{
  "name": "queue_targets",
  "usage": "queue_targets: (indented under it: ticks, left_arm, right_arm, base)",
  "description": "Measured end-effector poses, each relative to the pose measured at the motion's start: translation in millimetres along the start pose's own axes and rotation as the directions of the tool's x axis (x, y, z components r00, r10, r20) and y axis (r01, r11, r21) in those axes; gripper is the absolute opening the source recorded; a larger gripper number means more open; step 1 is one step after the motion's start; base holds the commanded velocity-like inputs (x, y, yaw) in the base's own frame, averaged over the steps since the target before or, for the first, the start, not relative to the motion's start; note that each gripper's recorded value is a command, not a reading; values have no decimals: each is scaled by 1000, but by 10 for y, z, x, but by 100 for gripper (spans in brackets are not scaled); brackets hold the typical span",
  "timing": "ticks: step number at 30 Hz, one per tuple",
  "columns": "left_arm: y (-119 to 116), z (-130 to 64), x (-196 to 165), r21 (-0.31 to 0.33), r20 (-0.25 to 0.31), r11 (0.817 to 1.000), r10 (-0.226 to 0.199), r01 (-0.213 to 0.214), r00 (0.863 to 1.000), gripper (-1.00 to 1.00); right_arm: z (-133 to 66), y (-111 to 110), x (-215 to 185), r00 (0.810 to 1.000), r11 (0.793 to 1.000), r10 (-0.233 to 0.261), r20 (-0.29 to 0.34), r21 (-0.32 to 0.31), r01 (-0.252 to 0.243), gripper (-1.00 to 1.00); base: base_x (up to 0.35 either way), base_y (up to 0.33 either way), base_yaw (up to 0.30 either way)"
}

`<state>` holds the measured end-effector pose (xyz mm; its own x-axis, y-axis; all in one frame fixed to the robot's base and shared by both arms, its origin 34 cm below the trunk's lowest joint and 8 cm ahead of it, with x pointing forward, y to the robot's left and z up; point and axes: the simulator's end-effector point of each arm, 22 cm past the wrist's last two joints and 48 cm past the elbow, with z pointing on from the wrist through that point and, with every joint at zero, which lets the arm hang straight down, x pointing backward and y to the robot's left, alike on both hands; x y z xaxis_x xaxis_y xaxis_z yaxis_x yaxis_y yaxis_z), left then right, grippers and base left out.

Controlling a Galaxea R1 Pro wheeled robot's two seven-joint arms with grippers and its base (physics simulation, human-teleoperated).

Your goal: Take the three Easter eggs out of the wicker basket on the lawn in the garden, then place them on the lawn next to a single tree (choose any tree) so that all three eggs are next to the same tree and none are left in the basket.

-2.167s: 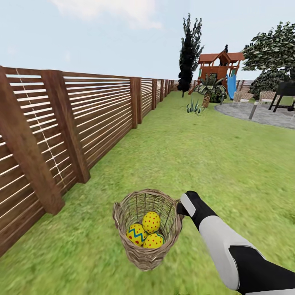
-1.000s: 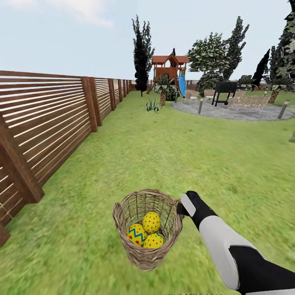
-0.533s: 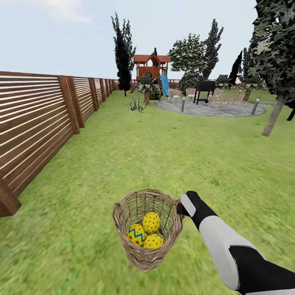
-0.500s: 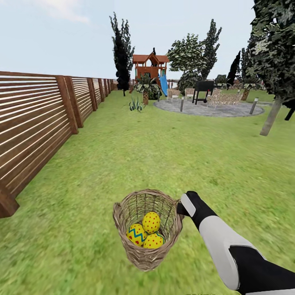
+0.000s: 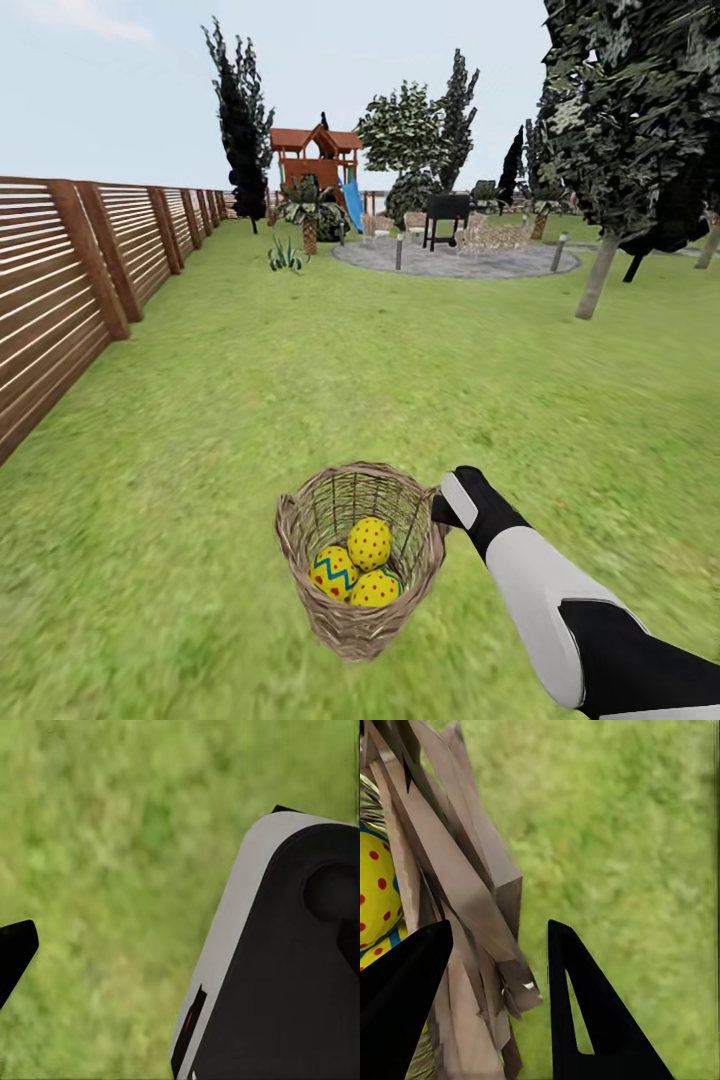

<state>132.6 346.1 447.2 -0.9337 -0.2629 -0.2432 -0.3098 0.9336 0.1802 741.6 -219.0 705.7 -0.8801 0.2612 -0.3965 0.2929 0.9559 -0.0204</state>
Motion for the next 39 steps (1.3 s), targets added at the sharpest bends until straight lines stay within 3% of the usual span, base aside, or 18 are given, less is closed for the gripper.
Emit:
queue_targets:
  ticks: [33, 39]
  left_arm:
    - [13, -1, 9, -1, -2, 1000, 3, -3, 1000, 100]
    - [11, 0, -4, -1, 2, 1000, 3, -3, 1000, 100]
  right_arm:
    - [10, 12, 10, 1000, 1000, -2, -2, -1, 2, -100]
    - [15, 14, 10, 1000, 1000, -3, -2, 0, 3, -100]
  base:
    - [338, 0, -251]
    - [136, 0, -270]
